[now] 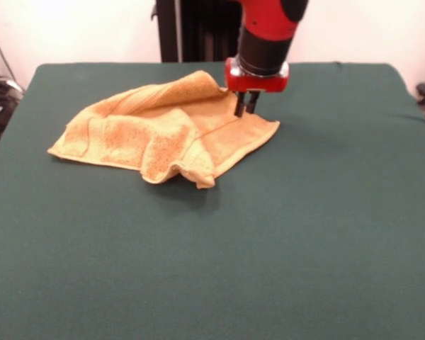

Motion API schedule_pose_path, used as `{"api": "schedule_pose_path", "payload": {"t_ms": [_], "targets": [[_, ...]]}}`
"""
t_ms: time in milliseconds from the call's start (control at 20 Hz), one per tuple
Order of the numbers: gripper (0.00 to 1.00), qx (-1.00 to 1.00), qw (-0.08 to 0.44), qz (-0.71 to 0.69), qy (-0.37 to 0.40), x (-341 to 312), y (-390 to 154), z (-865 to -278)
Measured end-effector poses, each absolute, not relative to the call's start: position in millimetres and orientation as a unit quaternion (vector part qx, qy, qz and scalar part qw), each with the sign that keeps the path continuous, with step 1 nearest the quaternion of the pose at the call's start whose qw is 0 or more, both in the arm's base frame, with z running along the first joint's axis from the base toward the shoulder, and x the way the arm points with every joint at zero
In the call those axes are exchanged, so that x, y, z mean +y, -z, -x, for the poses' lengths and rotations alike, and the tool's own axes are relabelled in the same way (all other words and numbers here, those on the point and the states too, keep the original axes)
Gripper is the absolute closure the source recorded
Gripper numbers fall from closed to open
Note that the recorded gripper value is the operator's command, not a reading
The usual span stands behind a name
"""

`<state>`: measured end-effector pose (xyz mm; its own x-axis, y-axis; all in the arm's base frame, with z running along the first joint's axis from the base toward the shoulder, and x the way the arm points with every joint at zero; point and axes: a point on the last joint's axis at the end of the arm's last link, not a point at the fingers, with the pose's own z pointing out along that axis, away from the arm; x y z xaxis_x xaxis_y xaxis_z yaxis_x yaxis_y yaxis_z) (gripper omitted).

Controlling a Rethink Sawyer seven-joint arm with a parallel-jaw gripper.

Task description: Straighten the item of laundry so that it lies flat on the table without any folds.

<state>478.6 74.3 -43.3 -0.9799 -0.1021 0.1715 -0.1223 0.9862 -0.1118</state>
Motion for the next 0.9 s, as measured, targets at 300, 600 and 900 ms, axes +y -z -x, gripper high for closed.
{"api": "schedule_pose_path", "payload": {"t_ms": [300,600,900], "targets": [[1.00,-0.995,0.061,-0.024,-0.069,78.0,42.2,-473.9],[1.00,-0.995,0.044,0.000,-0.094,86.6,38.9,-469.7],[1.00,-0.994,0.042,0.020,-0.102,88.5,39.6,-469.4]]}}
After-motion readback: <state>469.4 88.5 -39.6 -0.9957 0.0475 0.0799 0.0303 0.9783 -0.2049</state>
